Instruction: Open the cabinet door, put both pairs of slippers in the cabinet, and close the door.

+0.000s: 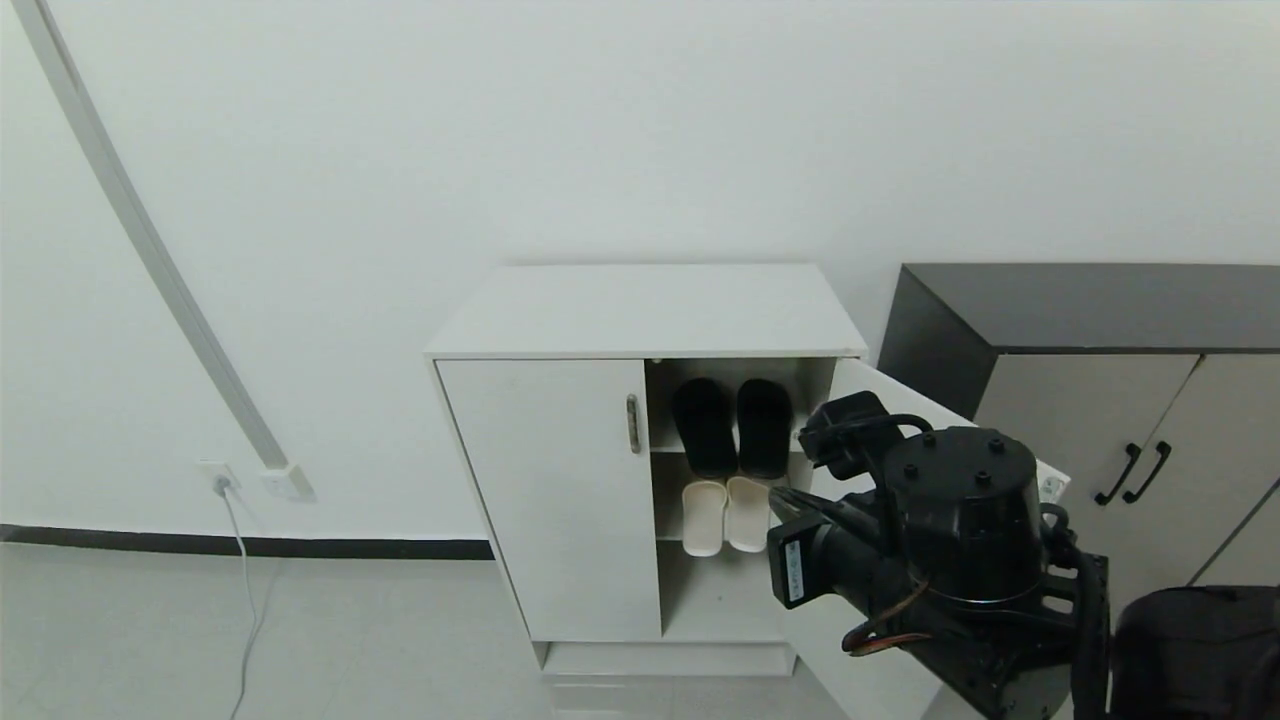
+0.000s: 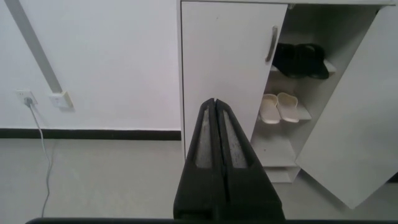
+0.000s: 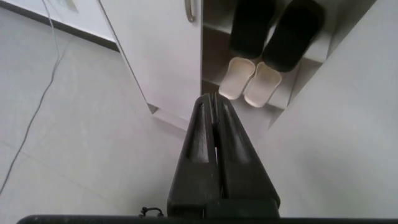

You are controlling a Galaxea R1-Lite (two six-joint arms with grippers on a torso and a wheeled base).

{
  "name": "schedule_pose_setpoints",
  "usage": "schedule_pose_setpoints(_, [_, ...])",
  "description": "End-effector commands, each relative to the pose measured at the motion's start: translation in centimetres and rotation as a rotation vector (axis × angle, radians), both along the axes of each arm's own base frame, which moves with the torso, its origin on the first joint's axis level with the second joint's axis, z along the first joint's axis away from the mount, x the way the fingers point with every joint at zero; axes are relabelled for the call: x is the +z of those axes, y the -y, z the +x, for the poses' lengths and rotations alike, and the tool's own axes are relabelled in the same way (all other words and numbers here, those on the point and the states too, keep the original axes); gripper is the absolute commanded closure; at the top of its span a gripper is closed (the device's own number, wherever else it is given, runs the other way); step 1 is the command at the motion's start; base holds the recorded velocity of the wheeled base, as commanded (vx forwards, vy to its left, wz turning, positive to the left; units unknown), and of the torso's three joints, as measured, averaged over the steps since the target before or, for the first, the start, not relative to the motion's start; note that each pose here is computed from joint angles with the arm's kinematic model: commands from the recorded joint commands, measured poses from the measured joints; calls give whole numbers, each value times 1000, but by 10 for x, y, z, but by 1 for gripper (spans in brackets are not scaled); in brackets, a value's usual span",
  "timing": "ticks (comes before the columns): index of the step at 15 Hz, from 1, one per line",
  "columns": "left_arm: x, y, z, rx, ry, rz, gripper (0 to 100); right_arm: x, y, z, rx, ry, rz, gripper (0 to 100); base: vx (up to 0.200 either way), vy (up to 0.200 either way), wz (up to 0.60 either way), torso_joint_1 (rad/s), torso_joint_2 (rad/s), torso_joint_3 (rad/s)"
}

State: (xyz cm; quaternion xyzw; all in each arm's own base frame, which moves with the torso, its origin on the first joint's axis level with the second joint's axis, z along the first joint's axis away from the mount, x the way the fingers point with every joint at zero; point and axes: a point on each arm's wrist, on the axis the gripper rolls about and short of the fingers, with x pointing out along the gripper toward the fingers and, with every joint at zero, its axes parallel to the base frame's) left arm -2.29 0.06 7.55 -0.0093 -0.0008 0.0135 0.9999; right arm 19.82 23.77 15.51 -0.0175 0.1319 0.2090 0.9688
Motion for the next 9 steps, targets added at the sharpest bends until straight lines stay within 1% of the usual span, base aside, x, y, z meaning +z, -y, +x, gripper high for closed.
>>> schedule_pose_setpoints(1, [0,0,0,1,-1,-1,100,-1,1,4,-12,-2,-5,100,0,0,0,246,-564,-330])
schedule_pose_setpoints(6, [0,0,0,1,-1,0,100,-5,8,11,-39,0,-34,100,0,0,0,260,-581,-333])
schedule_pose_setpoints(7, [0,0,0,1,0,0,100,-5,8,11,-41,0,-35,100,0,0,0,119,-325,-144])
schedule_pose_setpoints(9, [0,0,0,1,-1,0,100,-6,9,11,-39,-4,-38,100,0,0,0,21,-40,-31])
